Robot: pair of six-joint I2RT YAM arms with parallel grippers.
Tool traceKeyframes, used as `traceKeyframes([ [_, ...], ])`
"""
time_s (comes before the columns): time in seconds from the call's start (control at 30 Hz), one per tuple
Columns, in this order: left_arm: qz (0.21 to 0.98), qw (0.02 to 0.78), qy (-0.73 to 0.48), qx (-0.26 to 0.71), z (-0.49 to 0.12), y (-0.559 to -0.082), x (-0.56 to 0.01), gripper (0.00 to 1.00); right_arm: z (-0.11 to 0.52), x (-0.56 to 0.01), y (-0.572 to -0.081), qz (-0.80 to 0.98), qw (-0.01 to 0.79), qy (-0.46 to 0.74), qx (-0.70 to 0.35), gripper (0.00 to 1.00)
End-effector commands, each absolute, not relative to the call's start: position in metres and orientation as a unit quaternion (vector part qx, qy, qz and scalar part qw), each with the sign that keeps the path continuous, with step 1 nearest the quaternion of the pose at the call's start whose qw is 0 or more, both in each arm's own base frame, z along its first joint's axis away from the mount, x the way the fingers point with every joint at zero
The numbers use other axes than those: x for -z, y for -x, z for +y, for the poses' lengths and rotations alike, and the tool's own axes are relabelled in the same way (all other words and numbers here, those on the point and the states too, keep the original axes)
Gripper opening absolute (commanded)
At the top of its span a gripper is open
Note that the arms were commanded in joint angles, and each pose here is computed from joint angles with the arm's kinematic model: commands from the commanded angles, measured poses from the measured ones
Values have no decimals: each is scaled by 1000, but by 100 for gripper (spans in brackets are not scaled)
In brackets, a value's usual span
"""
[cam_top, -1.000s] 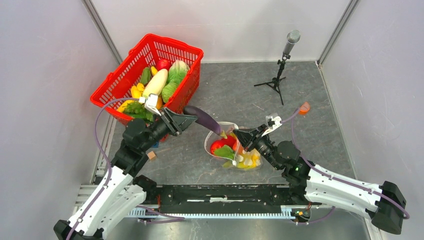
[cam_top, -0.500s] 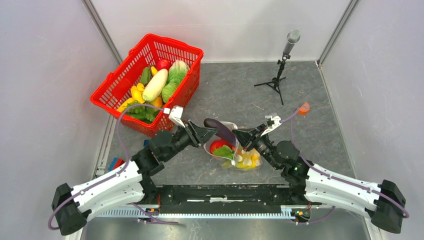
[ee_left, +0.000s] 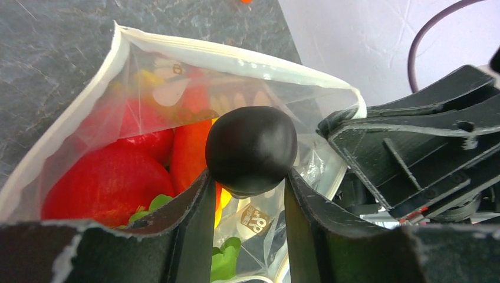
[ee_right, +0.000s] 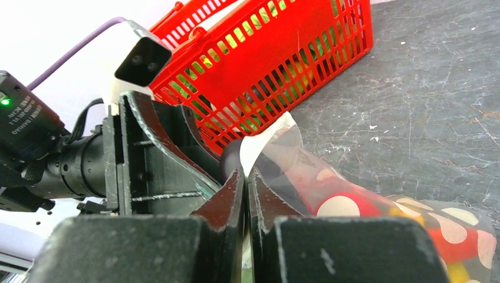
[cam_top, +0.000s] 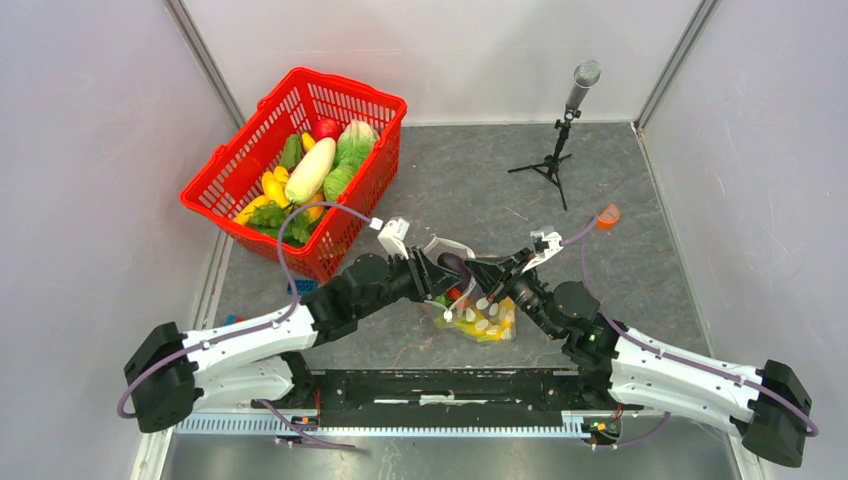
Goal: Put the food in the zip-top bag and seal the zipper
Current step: Place the fake vegetable in the zipper food storage bag.
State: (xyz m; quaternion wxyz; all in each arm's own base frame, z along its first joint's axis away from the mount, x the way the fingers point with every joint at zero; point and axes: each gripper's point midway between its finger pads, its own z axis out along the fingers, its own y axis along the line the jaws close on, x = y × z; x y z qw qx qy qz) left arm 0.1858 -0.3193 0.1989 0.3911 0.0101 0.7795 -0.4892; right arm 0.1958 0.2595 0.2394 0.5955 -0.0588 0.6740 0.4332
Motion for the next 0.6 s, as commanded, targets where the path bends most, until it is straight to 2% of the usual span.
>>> traceKeyframes([
  [0.0,804,348,-40,481,-333,-176,-185,4,255,-278,-197,637,621,41,-456,8],
  [0.2,831,276,-108,471,-352,-155,-159,9,255,-274,-198,640,620,40,-452,8],
  [0.33,831,275,-119,469,-353,-154,-162,25,254,-272,-198,643,619,42,-449,8],
  [0.47,828,329,-126,437,-338,-167,-188,65,247,-270,-200,648,626,37,-432,8],
  [0.57,828,371,-136,399,-319,-176,-213,84,241,-273,-201,647,638,48,-414,8],
])
